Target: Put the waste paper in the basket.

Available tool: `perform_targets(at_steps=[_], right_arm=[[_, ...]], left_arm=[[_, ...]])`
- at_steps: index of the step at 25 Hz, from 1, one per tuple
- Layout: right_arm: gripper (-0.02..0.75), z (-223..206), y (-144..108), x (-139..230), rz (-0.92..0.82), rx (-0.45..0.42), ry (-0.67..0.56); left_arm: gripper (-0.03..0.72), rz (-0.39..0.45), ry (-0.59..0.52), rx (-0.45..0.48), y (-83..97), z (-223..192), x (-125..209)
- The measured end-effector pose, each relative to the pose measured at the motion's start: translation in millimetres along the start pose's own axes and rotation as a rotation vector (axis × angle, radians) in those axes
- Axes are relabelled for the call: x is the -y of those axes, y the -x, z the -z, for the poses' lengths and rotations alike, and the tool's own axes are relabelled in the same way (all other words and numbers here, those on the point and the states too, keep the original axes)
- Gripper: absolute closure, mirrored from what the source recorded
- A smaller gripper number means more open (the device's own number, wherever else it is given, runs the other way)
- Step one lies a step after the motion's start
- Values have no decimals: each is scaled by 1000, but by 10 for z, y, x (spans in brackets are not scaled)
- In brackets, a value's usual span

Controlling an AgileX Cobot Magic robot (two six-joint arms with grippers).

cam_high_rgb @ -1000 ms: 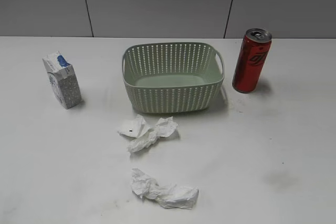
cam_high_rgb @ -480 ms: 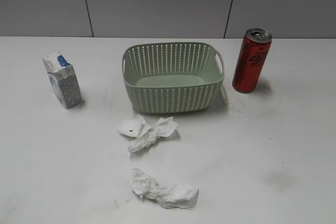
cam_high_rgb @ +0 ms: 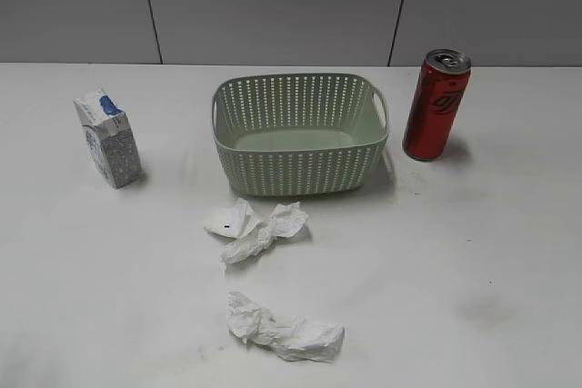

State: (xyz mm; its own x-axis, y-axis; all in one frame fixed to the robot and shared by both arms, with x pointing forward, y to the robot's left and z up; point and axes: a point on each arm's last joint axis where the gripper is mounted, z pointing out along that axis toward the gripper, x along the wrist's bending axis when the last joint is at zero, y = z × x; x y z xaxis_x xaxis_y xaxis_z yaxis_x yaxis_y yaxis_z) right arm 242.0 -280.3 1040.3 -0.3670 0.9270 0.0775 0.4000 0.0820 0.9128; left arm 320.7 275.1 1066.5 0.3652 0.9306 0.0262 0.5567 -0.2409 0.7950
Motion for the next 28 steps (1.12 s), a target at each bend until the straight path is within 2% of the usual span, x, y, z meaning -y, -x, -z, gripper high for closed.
perform_targets(at_steps=[5,8,11,15,21,24,28], right_arm=[[149,0,1,0,2,1,0],[149,0,1,0,2,1,0],[149,0,1,0,2,1,0],[149,0,1,0,2,1,0],[149,0,1,0,2,1,0],[149,0,1,0,2,1,0],[149,0,1,0,2,1,0]], left_arm=[[74,-69,-144,108,29,-445,-105],[79,-109,-264,179,108,-711,-122],[86,-183,-345,247,245,-932,-209],[93,-313,-427,356,577,-1215,-348],[95,-498,-537,501,1269,-1651,-416],[95,-553,-599,534,1553,-1916,-358],[97,-590,-669,548,1789,-2225,-236]])
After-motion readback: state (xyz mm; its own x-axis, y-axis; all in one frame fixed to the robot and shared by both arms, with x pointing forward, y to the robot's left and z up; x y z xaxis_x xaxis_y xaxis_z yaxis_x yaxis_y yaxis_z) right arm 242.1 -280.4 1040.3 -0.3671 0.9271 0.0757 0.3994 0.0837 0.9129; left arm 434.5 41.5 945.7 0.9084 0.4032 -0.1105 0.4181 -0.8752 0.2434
